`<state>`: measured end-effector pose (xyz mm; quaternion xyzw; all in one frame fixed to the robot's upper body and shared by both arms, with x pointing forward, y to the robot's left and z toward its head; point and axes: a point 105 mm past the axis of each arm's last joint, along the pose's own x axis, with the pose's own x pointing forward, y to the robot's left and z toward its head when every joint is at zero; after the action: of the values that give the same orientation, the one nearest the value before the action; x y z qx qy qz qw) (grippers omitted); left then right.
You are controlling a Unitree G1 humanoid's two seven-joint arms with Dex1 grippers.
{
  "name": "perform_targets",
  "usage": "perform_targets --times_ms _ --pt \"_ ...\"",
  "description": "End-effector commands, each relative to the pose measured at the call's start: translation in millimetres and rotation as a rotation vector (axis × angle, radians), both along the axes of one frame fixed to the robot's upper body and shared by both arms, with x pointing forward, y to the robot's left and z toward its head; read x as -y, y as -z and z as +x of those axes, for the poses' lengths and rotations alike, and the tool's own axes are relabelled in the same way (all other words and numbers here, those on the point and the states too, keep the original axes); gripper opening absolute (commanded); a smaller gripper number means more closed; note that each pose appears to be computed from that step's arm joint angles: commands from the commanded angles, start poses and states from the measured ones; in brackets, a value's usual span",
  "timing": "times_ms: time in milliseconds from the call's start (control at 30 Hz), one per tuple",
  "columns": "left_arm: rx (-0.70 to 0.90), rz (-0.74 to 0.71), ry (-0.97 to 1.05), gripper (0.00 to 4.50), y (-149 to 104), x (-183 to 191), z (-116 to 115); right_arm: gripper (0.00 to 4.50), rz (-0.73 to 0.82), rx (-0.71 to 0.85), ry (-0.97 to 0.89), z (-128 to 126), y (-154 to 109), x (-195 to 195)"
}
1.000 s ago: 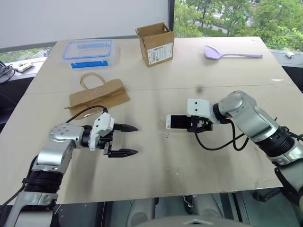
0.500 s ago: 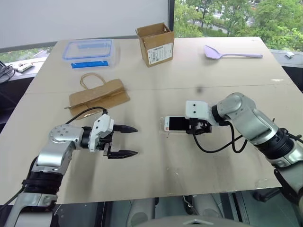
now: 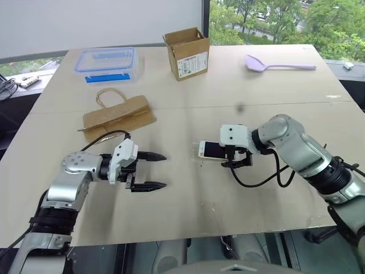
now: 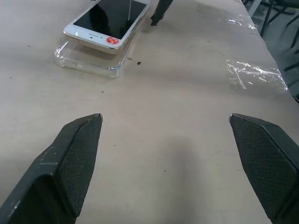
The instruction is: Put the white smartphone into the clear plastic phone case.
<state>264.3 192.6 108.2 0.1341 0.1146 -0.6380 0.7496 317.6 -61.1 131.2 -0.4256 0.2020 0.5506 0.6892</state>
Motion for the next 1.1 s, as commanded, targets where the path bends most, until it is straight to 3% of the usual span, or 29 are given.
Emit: perform_targets --times_ms 33,100,200,333,467,633,1100 --pt "0.029 0.0 0.015 4.5 -6 1 1 4.45 0.076 0.073 -0.01 0 -26 -5" --pt "0.029 0.0 0.014 4.5 -6 0 1 4.45 0.111 0.077 -0.008 -1 -35 -7" --pt "0.026 0.0 0.012 4.5 -5 0 1 3.74 0.162 0.055 -0.009 -6 -44 -9" --pt "0.026 -0.002 0.007 4.5 -5 0 4 1.82 0.253 0.023 0.011 -5 -50 -18" --pt "0.028 -0.006 0.009 4.5 -6 3 6 0.06 0.334 0.078 0.143 24 -51 -27" --pt "0.03 -0.006 0.011 4.5 -8 5 7 0.06 0.273 0.189 0.189 52 -35 -29" --pt "0.03 -0.006 0.007 4.5 -9 5 5 0.06 0.203 0.146 -0.024 32 -18 -42"
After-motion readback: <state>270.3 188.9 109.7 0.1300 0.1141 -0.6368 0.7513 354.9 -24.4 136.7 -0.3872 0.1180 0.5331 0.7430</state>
